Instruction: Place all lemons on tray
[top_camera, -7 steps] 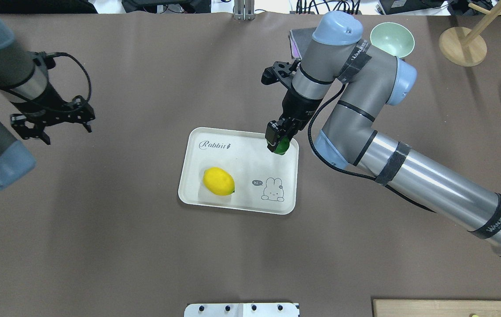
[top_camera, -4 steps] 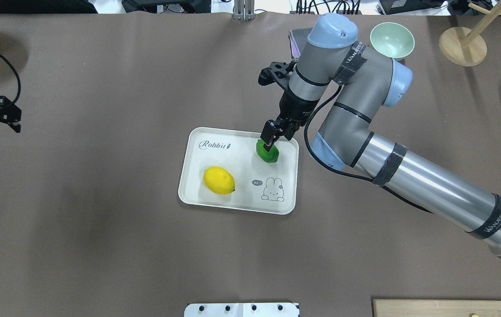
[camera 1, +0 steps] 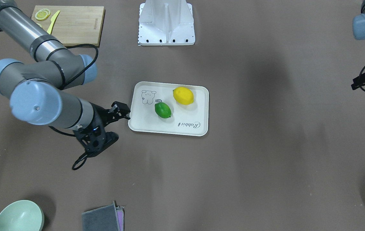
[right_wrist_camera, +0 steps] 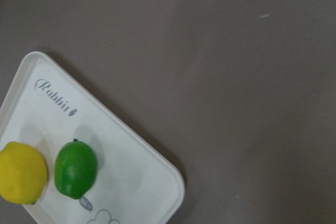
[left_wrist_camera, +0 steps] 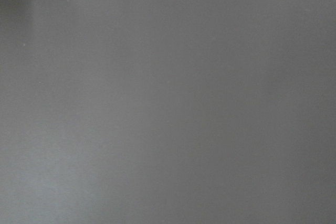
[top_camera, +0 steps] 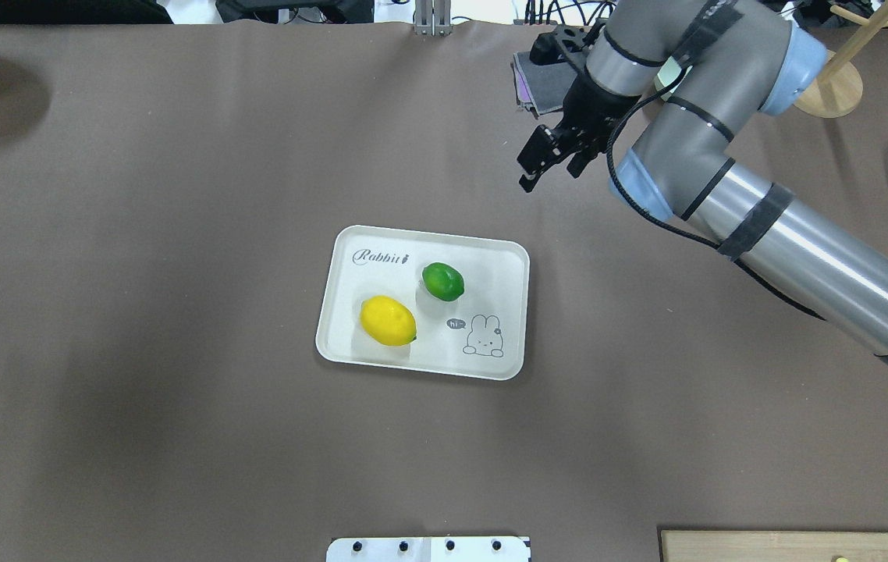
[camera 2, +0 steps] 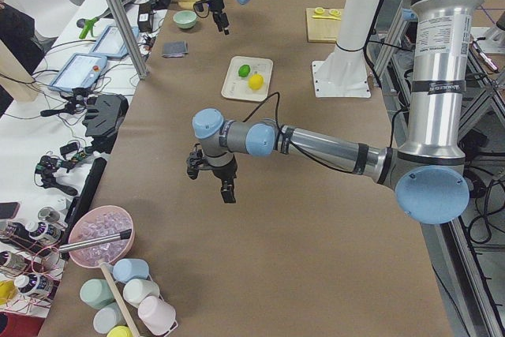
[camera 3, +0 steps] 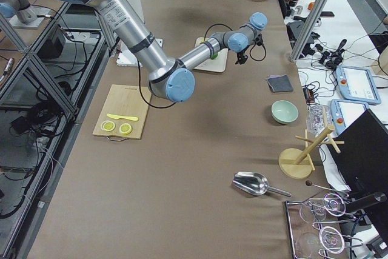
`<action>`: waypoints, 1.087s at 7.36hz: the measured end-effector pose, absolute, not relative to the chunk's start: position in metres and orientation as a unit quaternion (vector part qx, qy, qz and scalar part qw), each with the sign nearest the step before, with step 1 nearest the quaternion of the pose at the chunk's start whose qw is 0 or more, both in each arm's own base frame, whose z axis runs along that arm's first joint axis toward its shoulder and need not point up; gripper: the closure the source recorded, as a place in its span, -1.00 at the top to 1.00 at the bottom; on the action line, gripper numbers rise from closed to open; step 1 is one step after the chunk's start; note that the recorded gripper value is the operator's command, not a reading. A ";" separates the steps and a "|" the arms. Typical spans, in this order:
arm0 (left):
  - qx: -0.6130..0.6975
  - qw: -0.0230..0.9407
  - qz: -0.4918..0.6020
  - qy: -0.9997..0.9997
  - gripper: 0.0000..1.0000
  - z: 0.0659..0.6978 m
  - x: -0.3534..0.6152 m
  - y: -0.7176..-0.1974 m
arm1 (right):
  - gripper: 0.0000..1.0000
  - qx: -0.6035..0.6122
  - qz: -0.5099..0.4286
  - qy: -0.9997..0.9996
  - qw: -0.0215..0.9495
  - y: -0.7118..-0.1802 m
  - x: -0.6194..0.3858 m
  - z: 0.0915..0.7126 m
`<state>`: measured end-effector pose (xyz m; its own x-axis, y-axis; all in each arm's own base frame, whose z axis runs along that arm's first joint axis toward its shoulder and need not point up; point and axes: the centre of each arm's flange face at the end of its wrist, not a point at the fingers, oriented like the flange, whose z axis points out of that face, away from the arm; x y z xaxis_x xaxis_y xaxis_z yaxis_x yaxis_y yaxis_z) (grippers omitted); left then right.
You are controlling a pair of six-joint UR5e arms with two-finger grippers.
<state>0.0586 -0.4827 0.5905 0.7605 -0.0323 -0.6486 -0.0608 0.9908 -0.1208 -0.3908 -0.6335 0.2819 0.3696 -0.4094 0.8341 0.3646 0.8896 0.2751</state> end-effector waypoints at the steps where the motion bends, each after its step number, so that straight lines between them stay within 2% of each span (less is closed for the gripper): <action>1: -0.063 0.936 0.020 0.347 0.97 0.606 0.037 -0.476 | 1.00 -0.001 -0.195 -0.502 0.843 -0.650 -0.353 0.310; 5: -0.066 0.922 0.031 0.379 0.97 0.649 -0.011 -0.470 | 0.98 -0.039 -0.080 -0.441 0.893 -0.662 -0.223 0.446; 6: -0.064 0.921 0.036 0.383 0.97 0.665 -0.027 -0.468 | 0.98 -0.037 -0.064 -0.433 0.898 -0.652 -0.189 0.479; 8: -0.056 0.922 0.039 0.381 0.97 0.688 -0.068 -0.461 | 0.98 -0.036 -0.051 -0.428 0.902 -0.595 -0.141 0.524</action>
<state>-0.0675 -0.4607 0.6884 0.7068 0.0289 -0.7069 -0.1144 0.9907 -0.0739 -0.1415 -0.5947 0.5240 0.6284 -0.0601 0.7756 0.1225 0.9922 -0.0223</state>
